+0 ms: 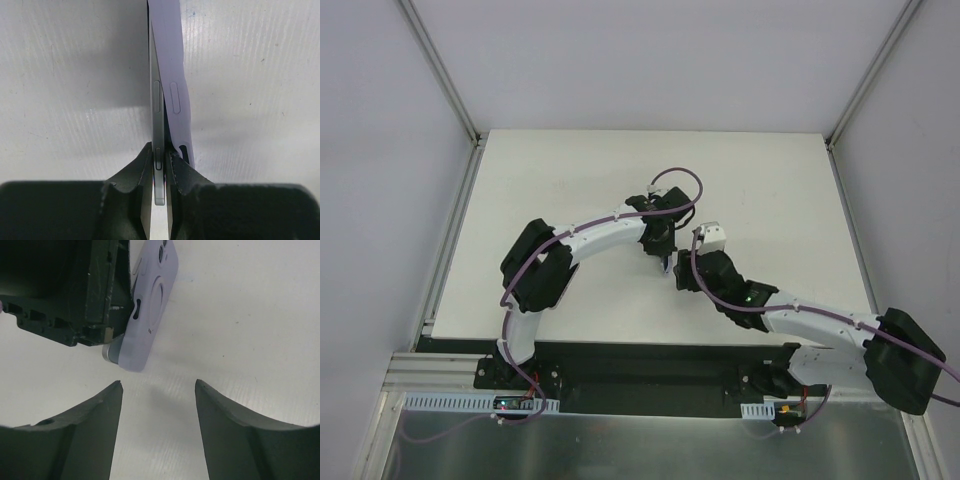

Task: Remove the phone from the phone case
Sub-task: Remove the phone case from the phone.

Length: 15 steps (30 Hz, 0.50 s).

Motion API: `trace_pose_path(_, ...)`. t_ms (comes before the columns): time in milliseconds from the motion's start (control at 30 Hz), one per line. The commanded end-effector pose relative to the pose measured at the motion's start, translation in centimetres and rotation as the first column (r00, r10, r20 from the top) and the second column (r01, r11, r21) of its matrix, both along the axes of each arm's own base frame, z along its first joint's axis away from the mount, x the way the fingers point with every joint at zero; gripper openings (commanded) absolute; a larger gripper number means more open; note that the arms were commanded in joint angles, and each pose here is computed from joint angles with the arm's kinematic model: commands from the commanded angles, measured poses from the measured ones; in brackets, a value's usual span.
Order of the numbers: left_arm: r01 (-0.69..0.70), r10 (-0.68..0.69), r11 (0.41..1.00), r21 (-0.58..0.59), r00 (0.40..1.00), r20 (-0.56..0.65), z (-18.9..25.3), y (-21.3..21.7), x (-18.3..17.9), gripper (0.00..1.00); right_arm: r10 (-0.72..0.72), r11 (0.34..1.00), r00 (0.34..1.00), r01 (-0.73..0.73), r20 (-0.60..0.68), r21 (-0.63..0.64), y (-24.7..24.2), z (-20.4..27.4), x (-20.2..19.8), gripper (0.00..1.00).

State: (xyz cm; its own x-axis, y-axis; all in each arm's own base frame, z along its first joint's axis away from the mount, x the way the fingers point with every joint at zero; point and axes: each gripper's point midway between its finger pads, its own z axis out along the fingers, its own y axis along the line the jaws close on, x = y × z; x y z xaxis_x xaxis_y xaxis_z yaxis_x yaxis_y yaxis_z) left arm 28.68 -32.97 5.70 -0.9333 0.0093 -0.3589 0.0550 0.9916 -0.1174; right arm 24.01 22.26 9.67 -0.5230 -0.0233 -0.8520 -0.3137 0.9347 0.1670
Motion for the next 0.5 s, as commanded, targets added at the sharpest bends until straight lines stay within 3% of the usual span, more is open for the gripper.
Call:
trace_pose_path(0, 0.053, 0.013, 0.968, 0.247, 0.966, -0.259, -5.0, 5.5, -5.8, 0.00, -0.063, 0.995, 0.991, 0.053, 0.115, 0.089, 1.7, 2.4, 1.5, 0.61)
trace_pose_path(467, 0.059, 0.008, 0.968, 0.244, 0.965, -0.263, -5.0, 5.5, -5.8, 0.00, -0.133, 0.991, 0.984, 0.130, 0.114, 0.033, 2.3, -0.2, 2.4, 0.57)
